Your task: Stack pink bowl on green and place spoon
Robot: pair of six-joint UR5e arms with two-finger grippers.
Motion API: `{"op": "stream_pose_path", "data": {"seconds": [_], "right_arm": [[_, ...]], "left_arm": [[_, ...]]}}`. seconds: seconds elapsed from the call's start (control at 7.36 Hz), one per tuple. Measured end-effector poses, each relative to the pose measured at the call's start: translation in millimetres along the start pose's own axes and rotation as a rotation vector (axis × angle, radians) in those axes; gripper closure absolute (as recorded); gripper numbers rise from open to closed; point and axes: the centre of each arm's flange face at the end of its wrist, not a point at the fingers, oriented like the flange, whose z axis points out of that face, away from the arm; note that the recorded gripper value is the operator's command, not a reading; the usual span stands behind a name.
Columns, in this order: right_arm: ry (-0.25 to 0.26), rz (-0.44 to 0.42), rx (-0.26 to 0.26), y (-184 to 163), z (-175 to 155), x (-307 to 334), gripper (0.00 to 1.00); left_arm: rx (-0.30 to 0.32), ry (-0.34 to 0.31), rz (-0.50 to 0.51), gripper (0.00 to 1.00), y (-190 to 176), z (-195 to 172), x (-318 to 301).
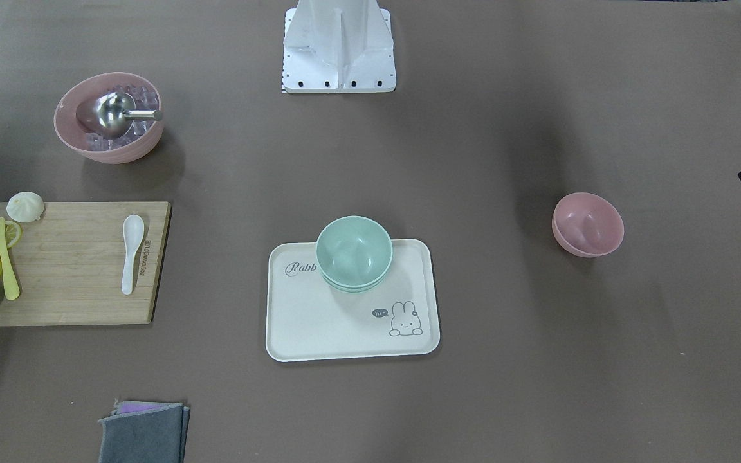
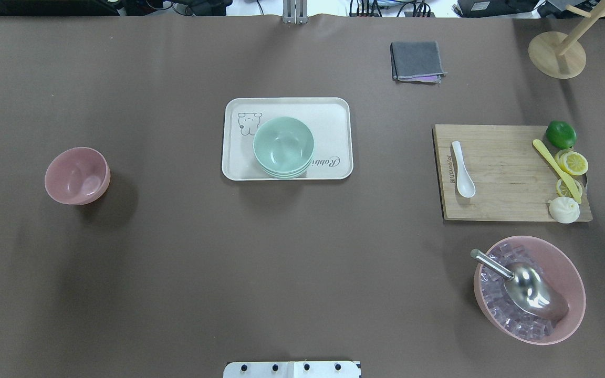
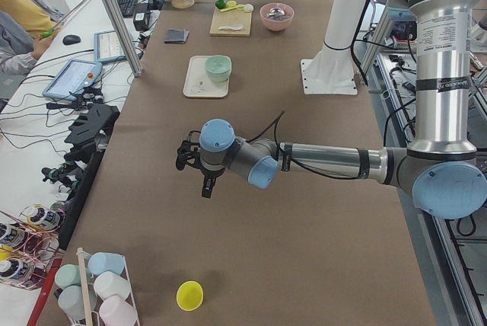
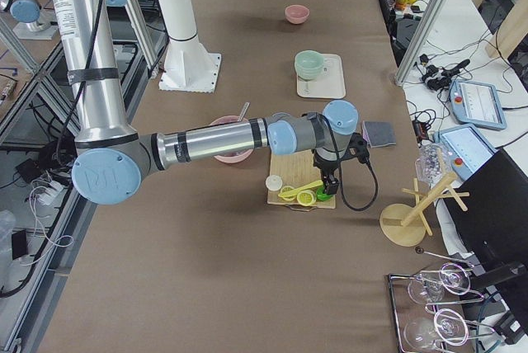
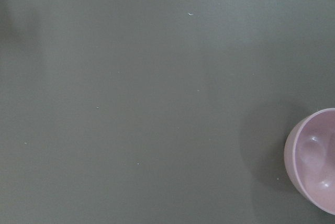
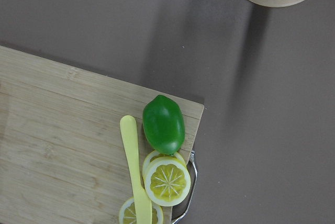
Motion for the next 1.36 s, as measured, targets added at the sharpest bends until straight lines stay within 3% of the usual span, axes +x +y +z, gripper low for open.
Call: {"op": "stream_pose_path", "data": {"seconds": [0.27, 0.68, 1.36], "right_arm": [[0.003, 0.032, 0.004, 14, -3, 18, 0.0], [0.028, 0.043, 0.004, 24, -5, 26, 0.0], [0.05, 0.049, 0.001, 29, -3, 28, 0.0]], "left_arm": [[-0.053, -0.038, 0.052, 0.02, -1, 8, 1], [-0.085, -0.08, 0.112, 0.02, 6, 10, -8], [-0.056, -0.069, 0.121, 0.02, 5, 6, -1]]}}
